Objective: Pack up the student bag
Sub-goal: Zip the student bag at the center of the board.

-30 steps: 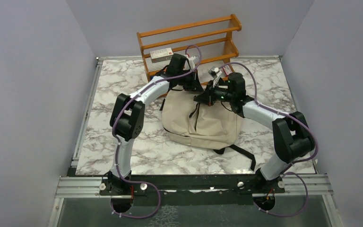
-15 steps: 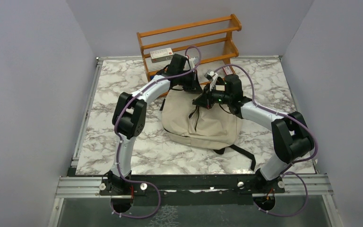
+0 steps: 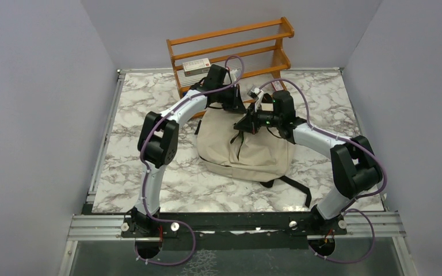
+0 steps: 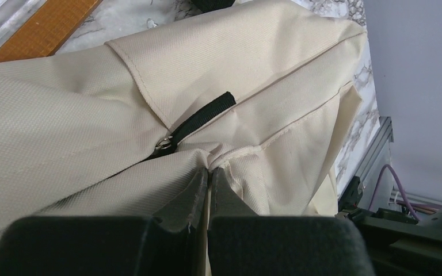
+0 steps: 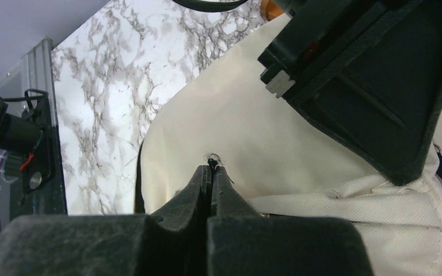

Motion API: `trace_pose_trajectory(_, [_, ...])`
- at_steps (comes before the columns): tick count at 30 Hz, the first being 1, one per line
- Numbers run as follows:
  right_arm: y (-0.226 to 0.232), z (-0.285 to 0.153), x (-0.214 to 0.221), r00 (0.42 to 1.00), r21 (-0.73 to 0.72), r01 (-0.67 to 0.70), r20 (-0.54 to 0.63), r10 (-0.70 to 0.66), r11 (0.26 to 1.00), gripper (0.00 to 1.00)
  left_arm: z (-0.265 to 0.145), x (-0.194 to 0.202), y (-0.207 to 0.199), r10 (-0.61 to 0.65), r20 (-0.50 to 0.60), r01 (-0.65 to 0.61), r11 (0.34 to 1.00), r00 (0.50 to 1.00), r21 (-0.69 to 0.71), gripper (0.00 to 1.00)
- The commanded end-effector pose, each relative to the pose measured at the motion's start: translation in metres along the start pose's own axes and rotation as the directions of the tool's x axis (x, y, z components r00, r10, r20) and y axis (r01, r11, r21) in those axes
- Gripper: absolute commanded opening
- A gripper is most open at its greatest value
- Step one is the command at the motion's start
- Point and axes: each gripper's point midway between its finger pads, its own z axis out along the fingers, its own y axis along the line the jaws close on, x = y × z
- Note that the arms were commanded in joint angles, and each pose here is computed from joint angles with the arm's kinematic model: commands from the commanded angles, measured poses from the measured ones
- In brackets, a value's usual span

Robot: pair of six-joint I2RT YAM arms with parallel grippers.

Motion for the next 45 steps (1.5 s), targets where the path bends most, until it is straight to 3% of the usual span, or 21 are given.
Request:
trace_pose_trajectory(1, [0.043, 0.007, -0.003, 0.99, -0.103, -0.132, -0.055, 0.127, 0.986, 0.01, -0.015, -0.053, 0.016, 0.119, 0.198, -0.106, 0.991, 0.973, -0.077, 0.0])
trace_pose_trajectory(6, [0.023, 0.012, -0.032, 0.986, 0.018, -0.157, 0.058, 0.156, 0.987, 0.01, -0.028, -0.049, 0.007, 0.132, 0.207, -0.12, 0.99, 0.969, -0.069, 0.0])
trace_pose_trajectory(10, [0.038, 0.019, -0.051, 0.982, -0.101, -0.145, 0.104, 0.155, 0.984, 0.01, -0.031, -0.048, 0.008, 0.134, 0.214, -0.119, 0.989, 0.968, -0.084, 0.0])
trace_pose_trajectory(18, [0.053, 0.029, -0.027, 0.993, -0.183, -0.112, 0.01, 0.116, 0.977, 0.01, -0.019, -0.059, 0.019, 0.119, 0.222, -0.099, 0.99, 0.968, -0.102, 0.0])
trace_pose_trajectory(45, [0.127, -0.011, 0.065, 0.963, -0.27, -0.218, -0.216, 0.162, 0.938, 0.01, -0.003, -0.063, 0.065, 0.124, 0.192, -0.09, 0.98, 0.974, -0.18, 0.0])
